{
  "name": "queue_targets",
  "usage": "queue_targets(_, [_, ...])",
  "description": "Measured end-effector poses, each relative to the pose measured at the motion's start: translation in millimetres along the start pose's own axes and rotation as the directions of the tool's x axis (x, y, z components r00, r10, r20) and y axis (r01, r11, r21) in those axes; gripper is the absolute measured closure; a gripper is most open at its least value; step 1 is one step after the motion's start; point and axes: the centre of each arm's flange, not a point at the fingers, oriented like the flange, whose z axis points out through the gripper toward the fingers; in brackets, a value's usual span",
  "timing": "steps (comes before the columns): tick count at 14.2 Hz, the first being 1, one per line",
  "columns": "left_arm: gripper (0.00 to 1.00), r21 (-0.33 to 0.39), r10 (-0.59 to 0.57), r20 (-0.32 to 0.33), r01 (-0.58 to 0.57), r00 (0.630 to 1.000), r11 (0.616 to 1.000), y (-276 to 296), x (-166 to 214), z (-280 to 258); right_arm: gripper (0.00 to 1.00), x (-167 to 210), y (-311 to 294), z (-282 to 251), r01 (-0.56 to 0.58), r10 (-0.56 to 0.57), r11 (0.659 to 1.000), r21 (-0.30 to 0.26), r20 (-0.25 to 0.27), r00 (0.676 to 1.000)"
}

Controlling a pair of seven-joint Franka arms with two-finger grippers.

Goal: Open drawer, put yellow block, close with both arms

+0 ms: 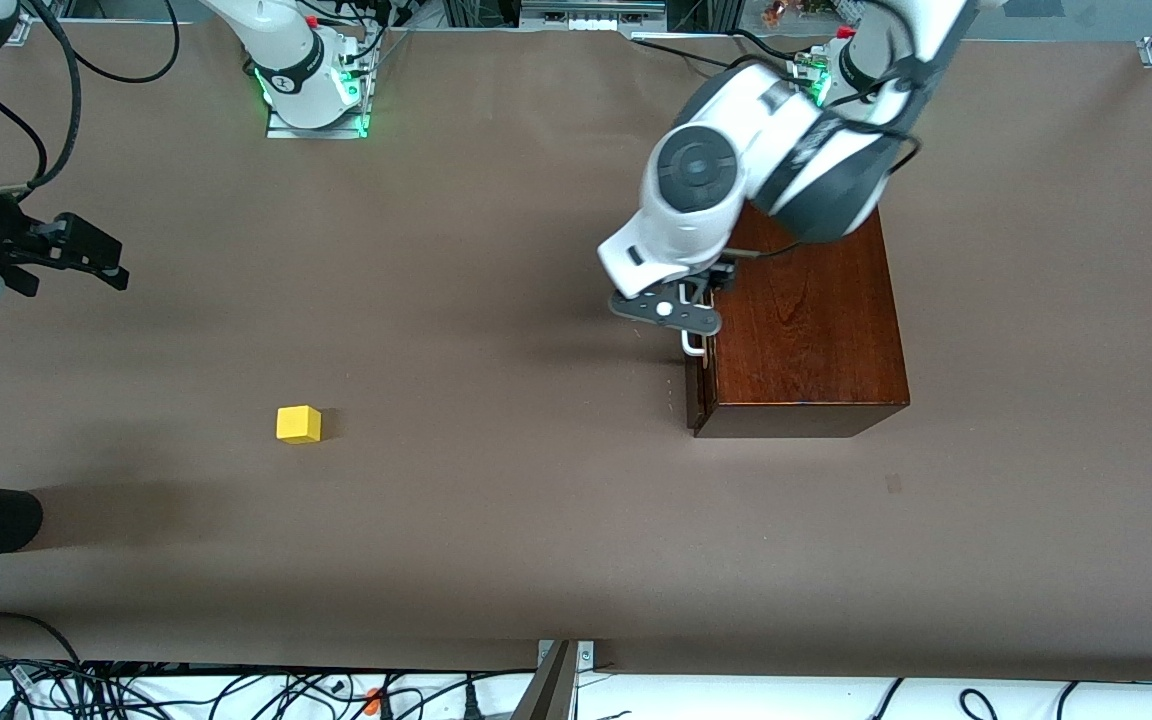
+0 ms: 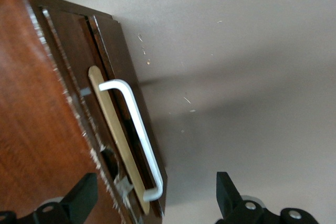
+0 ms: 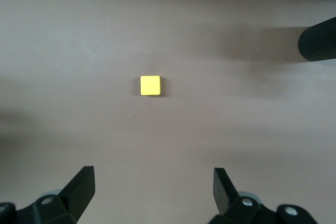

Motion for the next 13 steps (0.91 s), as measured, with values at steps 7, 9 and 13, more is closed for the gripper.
queue_targets(7, [0.0,0.089,0.0,0.01,-0.001,1.0,0.996,25.2,0.7,68.8,0.0,41.5,6.7,117.4,-0.011,0.012,1.0,-0.011,0.136,0.991])
queue_targets(9, [0.0,0.13,-0.009,0.01,0.007,1.0,0.992,31.8,-6.1,81.0,0.0,55.6,4.6,155.6,-0.006,0.008,1.0,-0.015,0.14,0.99])
queue_targets(13, [0.0,0.192,-0.013,0.01,0.011,1.0,0.981,43.4,-18.7,102.3,0.0,76.9,-2.9,245.4,0.005,-0.002,1.0,-0.02,0.133,0.991])
